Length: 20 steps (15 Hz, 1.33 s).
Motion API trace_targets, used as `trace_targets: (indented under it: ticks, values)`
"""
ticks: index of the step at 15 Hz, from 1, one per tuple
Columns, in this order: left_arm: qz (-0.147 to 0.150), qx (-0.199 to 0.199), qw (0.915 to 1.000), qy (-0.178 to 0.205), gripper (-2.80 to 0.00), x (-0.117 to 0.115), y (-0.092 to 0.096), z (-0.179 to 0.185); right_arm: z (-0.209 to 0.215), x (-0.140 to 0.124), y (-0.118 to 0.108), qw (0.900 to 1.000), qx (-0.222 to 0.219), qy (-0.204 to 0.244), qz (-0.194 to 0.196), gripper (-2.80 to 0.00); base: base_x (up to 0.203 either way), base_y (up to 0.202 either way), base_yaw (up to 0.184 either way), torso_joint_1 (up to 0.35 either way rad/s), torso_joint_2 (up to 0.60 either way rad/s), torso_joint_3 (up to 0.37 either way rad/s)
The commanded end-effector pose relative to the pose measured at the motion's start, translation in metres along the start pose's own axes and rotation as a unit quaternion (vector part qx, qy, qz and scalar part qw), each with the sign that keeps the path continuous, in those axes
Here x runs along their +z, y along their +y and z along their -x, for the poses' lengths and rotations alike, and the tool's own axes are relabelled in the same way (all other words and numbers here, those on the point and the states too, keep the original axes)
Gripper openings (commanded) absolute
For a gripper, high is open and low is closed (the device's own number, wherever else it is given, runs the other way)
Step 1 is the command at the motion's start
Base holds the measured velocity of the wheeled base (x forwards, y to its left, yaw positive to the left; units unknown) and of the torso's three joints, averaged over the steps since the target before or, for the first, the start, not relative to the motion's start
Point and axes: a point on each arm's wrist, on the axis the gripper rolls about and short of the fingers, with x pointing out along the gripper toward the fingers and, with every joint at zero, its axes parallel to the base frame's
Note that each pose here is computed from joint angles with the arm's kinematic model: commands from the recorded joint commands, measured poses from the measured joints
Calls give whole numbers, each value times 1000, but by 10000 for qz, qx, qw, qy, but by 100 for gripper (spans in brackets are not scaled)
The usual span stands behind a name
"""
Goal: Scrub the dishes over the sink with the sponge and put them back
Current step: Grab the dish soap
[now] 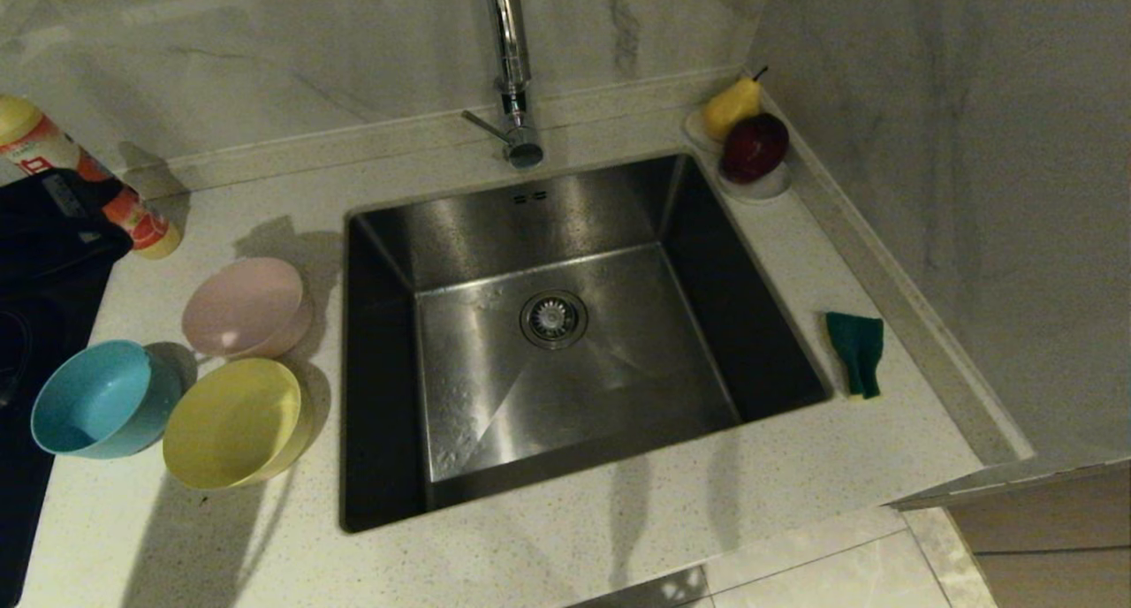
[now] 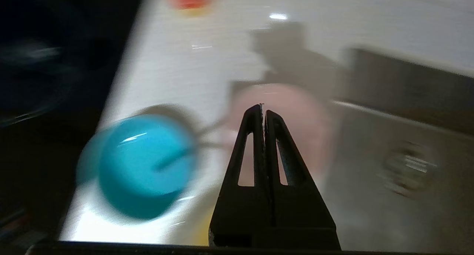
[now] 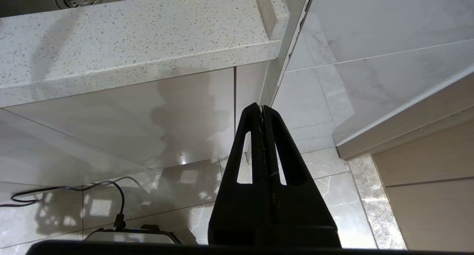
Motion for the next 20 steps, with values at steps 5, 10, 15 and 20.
trace_targets:
  ticks: [5,10,15,20]
  values:
    - [147,-626,9977,196,-280,4,-41,-33,0,0,0,10000,-1,3,-1,-280,0,0,0,0,0,0]
    - [98,341,9988,-331,-280,21,-24,-33,0,0,0,10000,-1,-2,-1,-280,0,0,0,0,0,0]
    - [266,548,9966,-553,0,31,3,-58,0,0,0,10000,-1,5,-1,-280,0,0,0,0,0,0]
    - [375,259,9961,-759,0,27,31,-76,0,0,0,10000,-1,6,-1,-280,0,0,0,0,0,0]
